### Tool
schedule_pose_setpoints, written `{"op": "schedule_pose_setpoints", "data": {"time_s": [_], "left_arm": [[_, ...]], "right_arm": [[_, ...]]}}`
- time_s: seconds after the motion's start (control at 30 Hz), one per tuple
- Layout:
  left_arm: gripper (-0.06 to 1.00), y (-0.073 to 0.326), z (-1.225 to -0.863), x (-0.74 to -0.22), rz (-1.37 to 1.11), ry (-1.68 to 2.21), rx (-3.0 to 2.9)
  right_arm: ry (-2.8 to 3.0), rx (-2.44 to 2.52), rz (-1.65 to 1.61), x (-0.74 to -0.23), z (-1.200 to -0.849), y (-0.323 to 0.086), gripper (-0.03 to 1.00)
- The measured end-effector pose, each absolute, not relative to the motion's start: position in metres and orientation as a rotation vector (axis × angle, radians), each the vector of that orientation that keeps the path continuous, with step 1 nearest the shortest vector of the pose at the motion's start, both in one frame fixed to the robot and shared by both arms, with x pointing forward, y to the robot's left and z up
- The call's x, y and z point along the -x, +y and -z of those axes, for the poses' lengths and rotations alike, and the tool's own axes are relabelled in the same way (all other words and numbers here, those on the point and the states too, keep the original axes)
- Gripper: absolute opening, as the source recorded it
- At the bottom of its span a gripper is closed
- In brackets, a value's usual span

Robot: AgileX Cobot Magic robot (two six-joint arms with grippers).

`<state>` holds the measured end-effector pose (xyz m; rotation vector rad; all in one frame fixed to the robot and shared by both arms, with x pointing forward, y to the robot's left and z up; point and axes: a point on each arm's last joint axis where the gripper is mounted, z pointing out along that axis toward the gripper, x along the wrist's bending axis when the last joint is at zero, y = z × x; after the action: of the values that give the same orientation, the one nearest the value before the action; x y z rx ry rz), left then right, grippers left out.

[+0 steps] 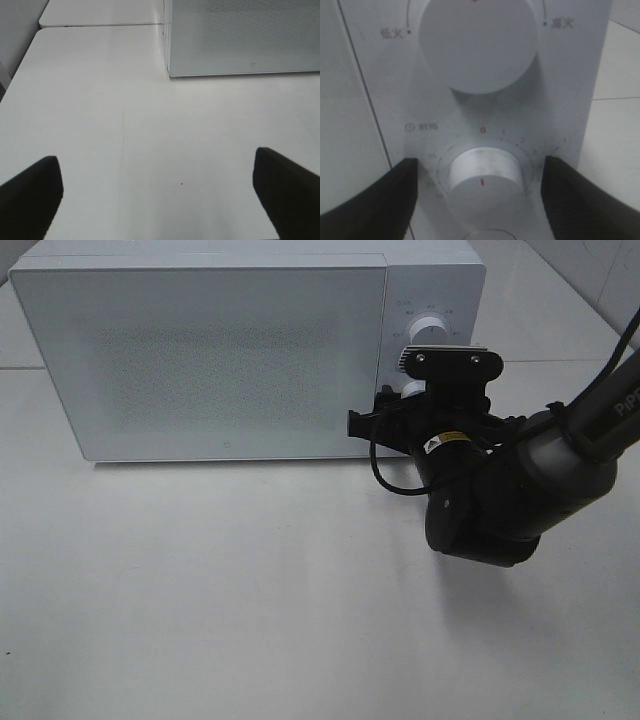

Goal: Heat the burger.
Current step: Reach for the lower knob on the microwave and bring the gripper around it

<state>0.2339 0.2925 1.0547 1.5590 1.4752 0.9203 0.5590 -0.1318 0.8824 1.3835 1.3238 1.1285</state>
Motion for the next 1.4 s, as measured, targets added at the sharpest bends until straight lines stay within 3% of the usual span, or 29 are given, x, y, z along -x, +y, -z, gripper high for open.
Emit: {"op": "schedule_pose_setpoints", "data": {"time_s": [0.03,0.1,0.23,0.77,1.4], "left_arm": [[0.97,0.2925,-1.0547,-0.2339,-0.920,1.475,-1.559],[0.97,0.2925,-1.0547,-0.2339,-0.920,1.475,-1.559],[0.97,0.2925,-1.0547,-0.2339,-0.920,1.475,-1.559],[0.97,0.2925,-1.0547,-0.2339,-0.920,1.475,-1.559],[0.97,0.2925,-1.0547,-0.2339,-0.920,1.475,-1.559]], "right_arm": [[1.324,-1.384,-1.128,-0.5590,-0.8824,-0.1318,0.67],[1.328,-1.388,-1.127,-0.5589,-0.8819,-0.1317,0.53],[1.326,-1.395,-1.123,-0.5590,-0.8815,-0.1323,0.43],[1.323,-1.394,-1.123,-0.5590,-0.8818,-0.1325,0.43],[0.858,-1.905,-1.590,-0.5574,-0.8800,-0.1326,0.44]]}}
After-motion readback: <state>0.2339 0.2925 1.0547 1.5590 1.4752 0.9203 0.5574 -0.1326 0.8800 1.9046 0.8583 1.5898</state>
